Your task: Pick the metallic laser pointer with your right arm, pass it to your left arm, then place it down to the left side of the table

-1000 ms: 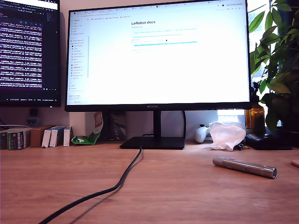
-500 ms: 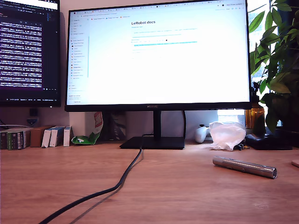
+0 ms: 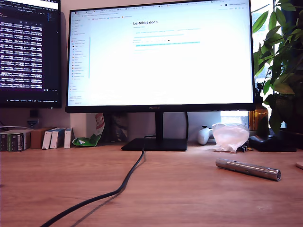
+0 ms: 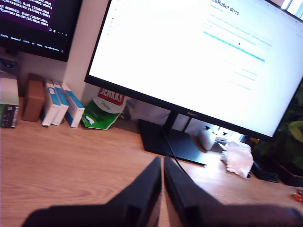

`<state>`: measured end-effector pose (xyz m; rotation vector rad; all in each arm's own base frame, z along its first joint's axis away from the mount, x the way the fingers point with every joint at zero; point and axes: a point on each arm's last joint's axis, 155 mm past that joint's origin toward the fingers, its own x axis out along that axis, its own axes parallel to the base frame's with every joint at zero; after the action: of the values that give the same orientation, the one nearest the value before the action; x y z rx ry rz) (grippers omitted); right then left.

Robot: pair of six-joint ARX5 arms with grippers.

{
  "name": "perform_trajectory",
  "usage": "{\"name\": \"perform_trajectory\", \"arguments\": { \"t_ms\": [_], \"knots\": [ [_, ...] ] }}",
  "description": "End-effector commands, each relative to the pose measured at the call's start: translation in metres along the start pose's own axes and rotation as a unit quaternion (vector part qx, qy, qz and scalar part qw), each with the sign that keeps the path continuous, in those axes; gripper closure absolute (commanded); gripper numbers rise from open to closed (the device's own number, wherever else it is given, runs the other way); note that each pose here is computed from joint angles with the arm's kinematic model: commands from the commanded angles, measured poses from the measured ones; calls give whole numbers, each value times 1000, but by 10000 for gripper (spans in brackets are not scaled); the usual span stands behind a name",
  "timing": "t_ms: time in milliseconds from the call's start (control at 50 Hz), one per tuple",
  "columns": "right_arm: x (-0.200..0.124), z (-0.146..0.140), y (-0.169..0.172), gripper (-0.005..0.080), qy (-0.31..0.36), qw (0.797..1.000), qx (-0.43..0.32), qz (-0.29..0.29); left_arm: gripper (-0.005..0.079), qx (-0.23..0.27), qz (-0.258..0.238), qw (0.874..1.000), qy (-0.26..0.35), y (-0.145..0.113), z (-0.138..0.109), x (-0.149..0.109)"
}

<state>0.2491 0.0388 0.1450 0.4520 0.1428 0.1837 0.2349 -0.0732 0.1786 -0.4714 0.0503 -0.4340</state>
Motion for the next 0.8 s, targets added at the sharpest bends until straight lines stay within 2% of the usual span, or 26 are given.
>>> {"name": "perform_trajectory", "arguments": {
  "t_ms": [0, 180, 340, 560, 580, 780],
  "knots": [
    [-4, 19, 20, 734, -14, 999, -5, 32, 761, 5, -17, 1000, -8, -11, 9, -2],
    [-16, 50, 37, 714, -22, 999, -29, 34, 761, 8, -26, 1000, -14, -24, 28, -5],
    [-20, 64, 45, 661, 9, 997, -80, 20, 761, -9, -15, 999, 28, -27, 30, 0],
    [-7, 57, 39, 604, 109, 987, -113, -11, 761, -27, 11, 992, 123, -23, 25, 15],
    [-5, 55, 38, 595, 119, 986, -114, -13, 761, -12, 12, 991, 130, -21, 24, 17],
    [17, 41, 28, 486, 208, 971, -112, -34, 761, 6, 36, 977, 211, -8, 16, 30]
  ]
}}
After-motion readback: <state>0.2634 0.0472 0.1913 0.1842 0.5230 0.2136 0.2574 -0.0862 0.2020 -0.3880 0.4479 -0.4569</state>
